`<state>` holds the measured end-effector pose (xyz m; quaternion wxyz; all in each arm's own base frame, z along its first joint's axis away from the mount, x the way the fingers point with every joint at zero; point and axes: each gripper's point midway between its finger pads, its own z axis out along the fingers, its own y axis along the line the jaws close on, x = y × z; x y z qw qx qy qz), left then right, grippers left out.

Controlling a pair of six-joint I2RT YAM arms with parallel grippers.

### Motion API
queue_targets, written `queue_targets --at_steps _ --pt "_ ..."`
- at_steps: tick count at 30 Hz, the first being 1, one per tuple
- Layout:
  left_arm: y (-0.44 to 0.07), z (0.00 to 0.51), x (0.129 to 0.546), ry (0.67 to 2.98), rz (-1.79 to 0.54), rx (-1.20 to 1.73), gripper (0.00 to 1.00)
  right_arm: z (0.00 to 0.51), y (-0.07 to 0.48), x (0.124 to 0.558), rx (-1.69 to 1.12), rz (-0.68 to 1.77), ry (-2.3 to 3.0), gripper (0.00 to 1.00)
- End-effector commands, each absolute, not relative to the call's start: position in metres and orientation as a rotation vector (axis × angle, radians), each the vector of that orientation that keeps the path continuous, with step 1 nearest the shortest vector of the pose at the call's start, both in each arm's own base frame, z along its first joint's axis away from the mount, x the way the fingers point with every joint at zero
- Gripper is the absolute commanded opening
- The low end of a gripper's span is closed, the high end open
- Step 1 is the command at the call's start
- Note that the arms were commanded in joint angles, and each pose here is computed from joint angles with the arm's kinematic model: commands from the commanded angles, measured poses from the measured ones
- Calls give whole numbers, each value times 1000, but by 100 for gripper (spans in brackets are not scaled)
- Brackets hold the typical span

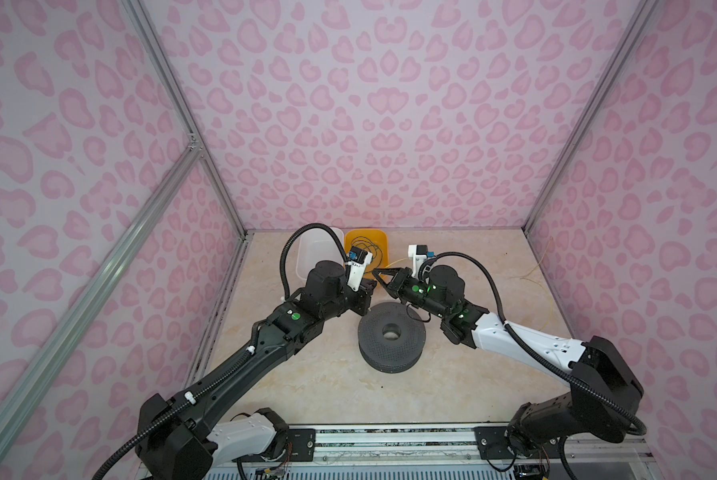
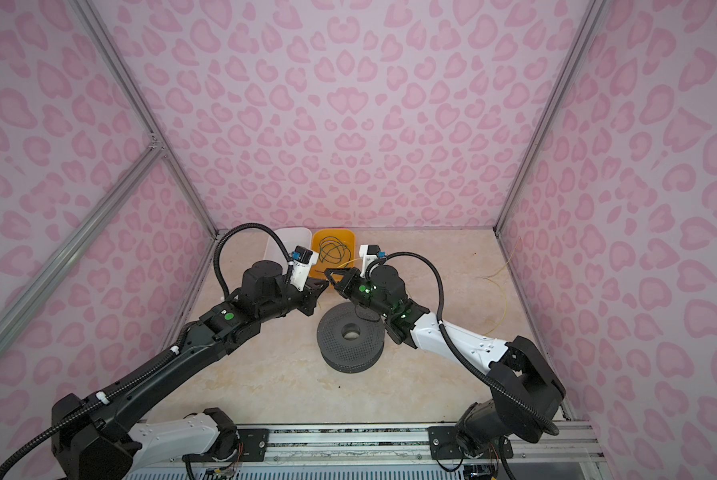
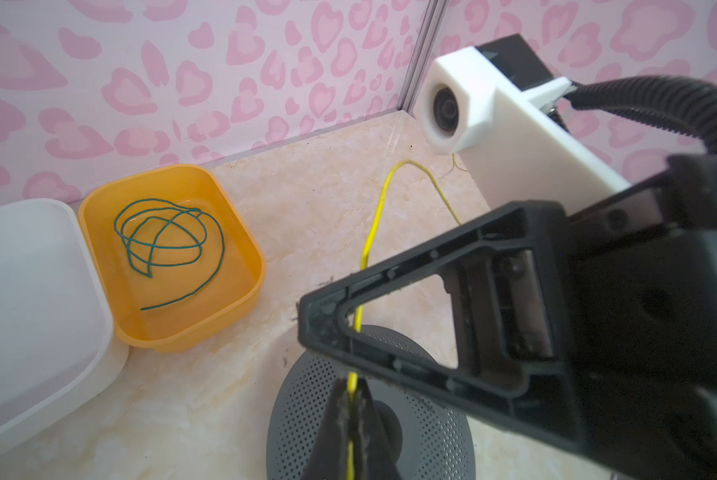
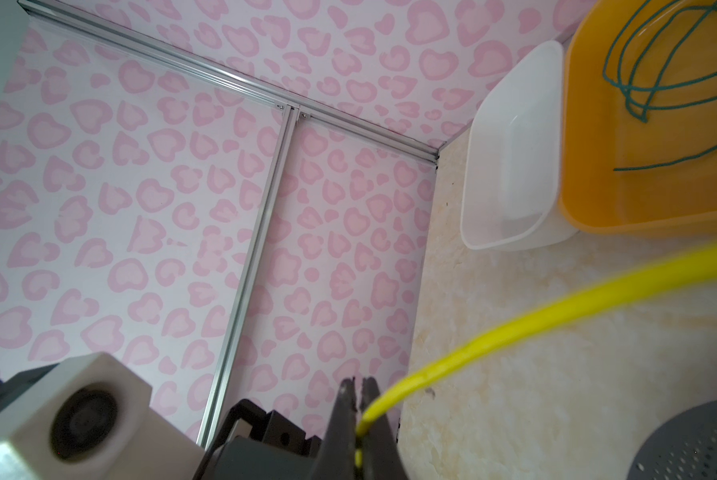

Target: Wrap the cables

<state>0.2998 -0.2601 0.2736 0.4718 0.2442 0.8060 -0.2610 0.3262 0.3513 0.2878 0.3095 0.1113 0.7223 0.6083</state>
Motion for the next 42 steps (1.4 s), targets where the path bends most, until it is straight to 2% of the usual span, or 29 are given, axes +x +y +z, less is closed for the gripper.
queue_targets --at_steps 1,2,5,7,9,13,21,28,31,37,42 --pt "-263 279 299 1956 -651 619 4 299 350 324 262 1622 1859 0" --pt "-262 278 298 1961 -650 617 12 299 349 324 261 1614 1858 0" --pt "-259 280 295 1963 -649 610 48 302 344 324 257 1604 1849 0" --pt "-256 282 290 1953 -659 605 62 303 341 323 254 1594 1842 0" --pt "-248 288 285 1928 -668 579 69 303 338 323 260 1585 1836 0" --pt "-228 297 278 1888 -748 482 76 301 329 324 285 1569 1819 0" --pt "-248 273 272 1960 -923 555 62 301 327 327 310 1591 1797 0" --pt "-263 256 274 1957 -991 557 56 301 321 329 336 1595 1783 0" --pt "-272 251 272 1953 -994 576 44 297 320 331 352 1603 1787 0" --pt "-278 240 275 1962 -916 594 35 297 320 333 366 1621 1784 0" --pt "-275 237 279 1959 -834 591 14 296 318 332 372 1615 1788 0"
